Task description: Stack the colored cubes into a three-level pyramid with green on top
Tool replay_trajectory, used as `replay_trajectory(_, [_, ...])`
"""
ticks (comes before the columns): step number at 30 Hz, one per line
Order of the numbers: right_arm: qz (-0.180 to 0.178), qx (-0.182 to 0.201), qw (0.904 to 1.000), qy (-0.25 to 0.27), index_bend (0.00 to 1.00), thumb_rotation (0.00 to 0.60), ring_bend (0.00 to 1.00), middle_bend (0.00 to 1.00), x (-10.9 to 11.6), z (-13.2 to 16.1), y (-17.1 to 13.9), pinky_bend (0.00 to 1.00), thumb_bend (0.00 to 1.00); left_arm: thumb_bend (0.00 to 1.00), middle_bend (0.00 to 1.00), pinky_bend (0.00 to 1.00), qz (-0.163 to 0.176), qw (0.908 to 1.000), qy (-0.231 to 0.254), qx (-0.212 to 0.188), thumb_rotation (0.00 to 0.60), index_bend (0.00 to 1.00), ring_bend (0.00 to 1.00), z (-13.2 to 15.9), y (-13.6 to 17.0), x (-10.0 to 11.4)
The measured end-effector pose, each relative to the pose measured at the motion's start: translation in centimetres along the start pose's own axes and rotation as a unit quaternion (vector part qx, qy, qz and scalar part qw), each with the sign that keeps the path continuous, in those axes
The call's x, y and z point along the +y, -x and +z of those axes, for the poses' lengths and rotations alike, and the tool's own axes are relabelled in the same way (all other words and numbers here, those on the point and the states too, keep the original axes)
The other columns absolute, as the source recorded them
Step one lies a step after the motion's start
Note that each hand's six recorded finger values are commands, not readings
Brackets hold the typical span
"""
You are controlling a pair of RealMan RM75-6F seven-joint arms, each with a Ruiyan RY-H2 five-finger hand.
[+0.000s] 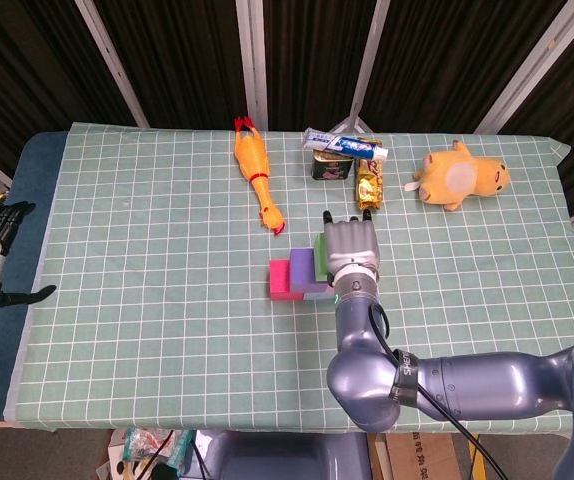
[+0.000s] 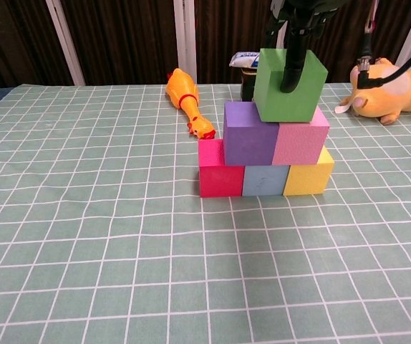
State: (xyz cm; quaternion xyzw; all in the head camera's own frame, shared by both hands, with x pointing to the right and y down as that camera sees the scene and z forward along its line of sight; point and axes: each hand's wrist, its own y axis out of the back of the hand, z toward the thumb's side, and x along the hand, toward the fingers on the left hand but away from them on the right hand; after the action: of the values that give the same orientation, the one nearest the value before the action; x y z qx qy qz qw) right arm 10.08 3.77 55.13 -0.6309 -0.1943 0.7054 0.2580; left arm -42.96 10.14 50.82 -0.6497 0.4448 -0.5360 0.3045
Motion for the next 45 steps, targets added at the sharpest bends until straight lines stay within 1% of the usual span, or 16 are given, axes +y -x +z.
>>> replay_trajectory(45, [0.001,0.001,1.0000,-0.010,0.00,0.600,0.19,0.36,-0.54,0.04,0.13,0.00,0.31,0.14,0.03,0.09,-0.003,1.0000,-0.001,0.001,0.600,0.00,0.02,0.02,0.00,-0.18])
